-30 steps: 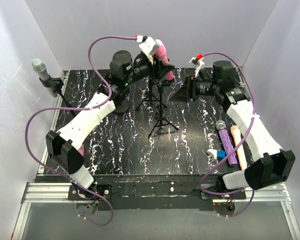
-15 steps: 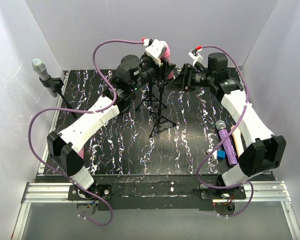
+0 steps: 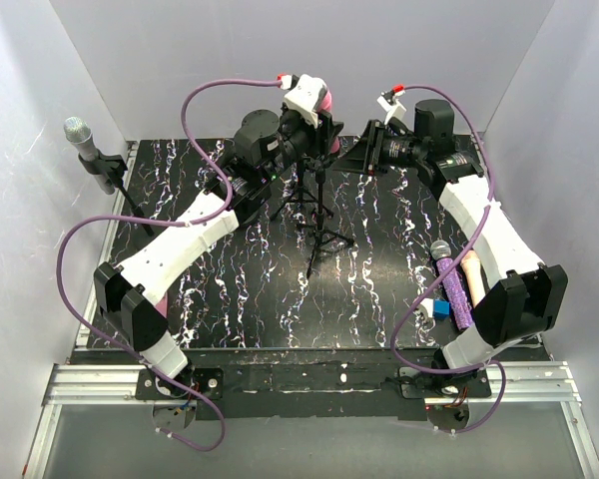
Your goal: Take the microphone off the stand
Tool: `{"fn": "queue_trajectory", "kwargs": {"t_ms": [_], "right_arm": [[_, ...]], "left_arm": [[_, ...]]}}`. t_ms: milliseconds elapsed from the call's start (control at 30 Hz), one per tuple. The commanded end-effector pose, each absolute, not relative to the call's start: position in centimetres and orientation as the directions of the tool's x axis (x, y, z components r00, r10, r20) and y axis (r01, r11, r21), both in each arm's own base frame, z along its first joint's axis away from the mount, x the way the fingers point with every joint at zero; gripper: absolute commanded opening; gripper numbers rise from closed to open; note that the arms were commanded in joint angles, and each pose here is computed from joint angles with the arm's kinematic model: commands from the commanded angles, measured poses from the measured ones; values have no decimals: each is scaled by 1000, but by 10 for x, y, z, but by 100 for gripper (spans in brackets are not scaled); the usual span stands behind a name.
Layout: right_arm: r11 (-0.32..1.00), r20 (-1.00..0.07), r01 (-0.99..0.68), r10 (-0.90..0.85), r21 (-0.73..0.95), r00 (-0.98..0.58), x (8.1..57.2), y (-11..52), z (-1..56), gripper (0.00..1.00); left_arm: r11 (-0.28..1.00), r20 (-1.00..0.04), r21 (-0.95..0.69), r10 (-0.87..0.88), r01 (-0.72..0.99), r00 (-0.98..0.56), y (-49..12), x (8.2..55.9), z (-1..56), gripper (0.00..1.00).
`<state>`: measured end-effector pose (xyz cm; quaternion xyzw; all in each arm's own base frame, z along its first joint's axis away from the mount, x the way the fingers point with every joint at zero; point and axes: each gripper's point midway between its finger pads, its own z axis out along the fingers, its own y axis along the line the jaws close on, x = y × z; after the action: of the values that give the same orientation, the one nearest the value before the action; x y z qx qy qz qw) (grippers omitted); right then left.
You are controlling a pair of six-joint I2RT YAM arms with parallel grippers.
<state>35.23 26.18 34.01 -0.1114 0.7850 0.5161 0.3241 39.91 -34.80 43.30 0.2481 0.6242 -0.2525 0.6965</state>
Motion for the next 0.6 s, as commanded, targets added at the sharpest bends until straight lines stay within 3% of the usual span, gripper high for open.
{"fn": "queue_trajectory", "kwargs": {"t_ms": [0,200,333,400,567], "right_arm": [[421,-685,-574,184,703,-705,362,263,369,34],[414,-688,-580,183,702,-702,367,265,371,33],[418,-692,-583,175,696,-701,369,264,366,24],[420,-688,-579,172,699,-705,370,264,363,23],[417,-674,-566,177,711,-717,373,265,361,38]], "left_arm": [[769,-984,34,-87,639,157,-329,386,471,0],[760,-984,35,-86,649,154,-330,384,469,0],[758,-985,32,-88,651,151,-332,384,468,0],[758,-985,32,-88,651,151,-332,385,468,0],[736,-984,35,-92,676,150,-337,381,469,0]]}}
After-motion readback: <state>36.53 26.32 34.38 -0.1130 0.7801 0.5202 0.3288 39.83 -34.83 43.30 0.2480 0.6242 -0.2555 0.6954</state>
